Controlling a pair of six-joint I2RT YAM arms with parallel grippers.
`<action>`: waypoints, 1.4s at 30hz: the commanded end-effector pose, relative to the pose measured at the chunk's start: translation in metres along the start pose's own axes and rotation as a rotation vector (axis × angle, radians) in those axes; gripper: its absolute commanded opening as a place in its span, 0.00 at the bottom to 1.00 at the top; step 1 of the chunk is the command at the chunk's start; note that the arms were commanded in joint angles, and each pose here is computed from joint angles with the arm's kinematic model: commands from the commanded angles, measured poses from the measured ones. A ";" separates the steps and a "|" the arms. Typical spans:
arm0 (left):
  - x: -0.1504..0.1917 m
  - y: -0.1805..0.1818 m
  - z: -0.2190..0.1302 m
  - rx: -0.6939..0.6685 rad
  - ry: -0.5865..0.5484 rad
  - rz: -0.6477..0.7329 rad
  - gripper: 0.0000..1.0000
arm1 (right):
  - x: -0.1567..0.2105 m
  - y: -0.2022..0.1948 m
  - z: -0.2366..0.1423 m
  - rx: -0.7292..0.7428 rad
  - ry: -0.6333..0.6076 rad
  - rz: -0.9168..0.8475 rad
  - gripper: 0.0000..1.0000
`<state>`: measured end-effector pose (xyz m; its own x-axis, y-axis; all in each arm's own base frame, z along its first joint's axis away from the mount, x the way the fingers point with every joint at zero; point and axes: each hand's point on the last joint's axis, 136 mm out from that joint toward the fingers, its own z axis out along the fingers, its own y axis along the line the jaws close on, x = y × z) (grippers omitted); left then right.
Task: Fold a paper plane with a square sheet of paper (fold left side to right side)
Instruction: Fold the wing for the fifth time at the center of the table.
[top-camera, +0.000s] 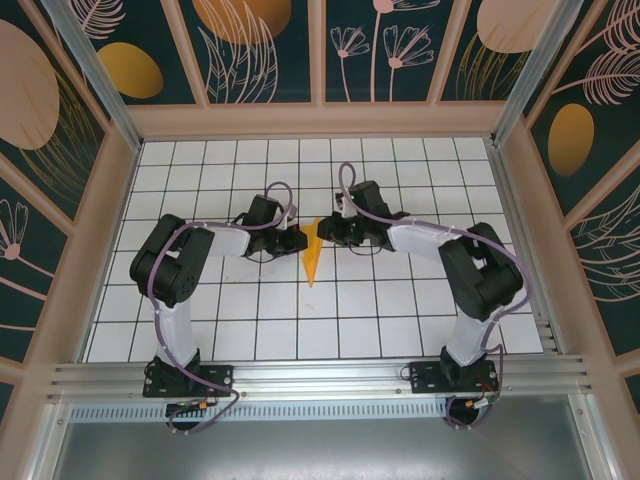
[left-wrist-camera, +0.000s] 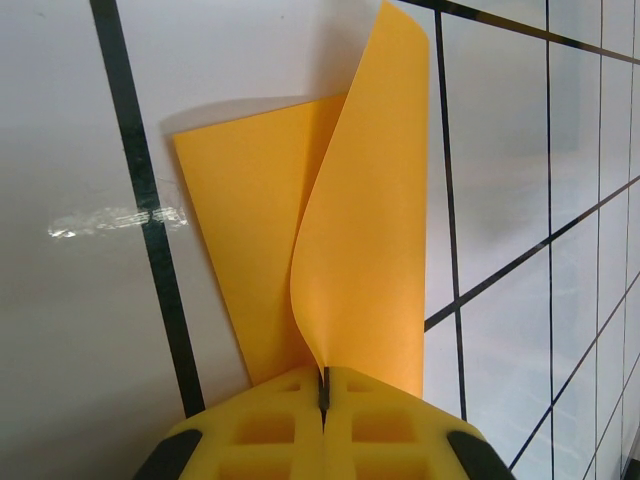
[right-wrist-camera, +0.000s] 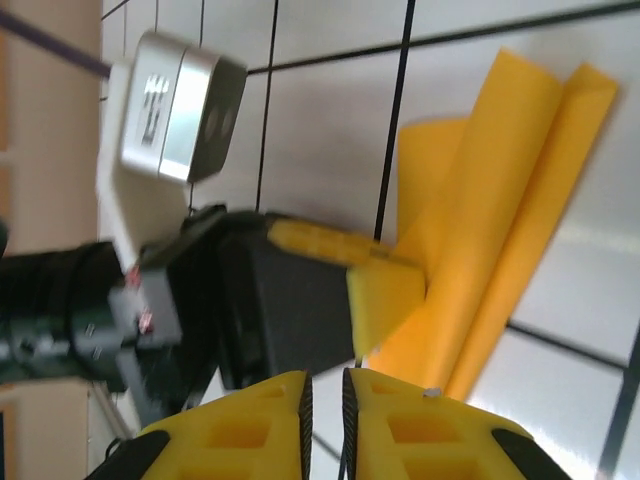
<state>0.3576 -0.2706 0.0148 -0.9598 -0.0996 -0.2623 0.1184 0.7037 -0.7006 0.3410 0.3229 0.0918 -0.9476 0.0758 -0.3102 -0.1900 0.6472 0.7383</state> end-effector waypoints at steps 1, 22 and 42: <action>0.007 0.048 0.006 -0.157 -0.006 -0.058 0.02 | -0.022 0.000 0.013 0.012 -0.050 0.003 0.19; 0.008 0.049 0.007 -0.156 -0.002 -0.062 0.02 | -0.017 -0.043 0.057 0.144 0.029 0.118 0.19; 0.006 0.045 0.004 -0.150 -0.009 -0.053 0.04 | 0.007 -0.083 0.061 0.272 0.080 0.138 0.19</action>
<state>0.3576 -0.2706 0.0148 -0.9598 -0.0996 -0.2623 0.1184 0.7037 -0.7006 0.3775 0.3296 0.0231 -0.9685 0.1372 -0.2079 -0.0313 0.7611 0.6479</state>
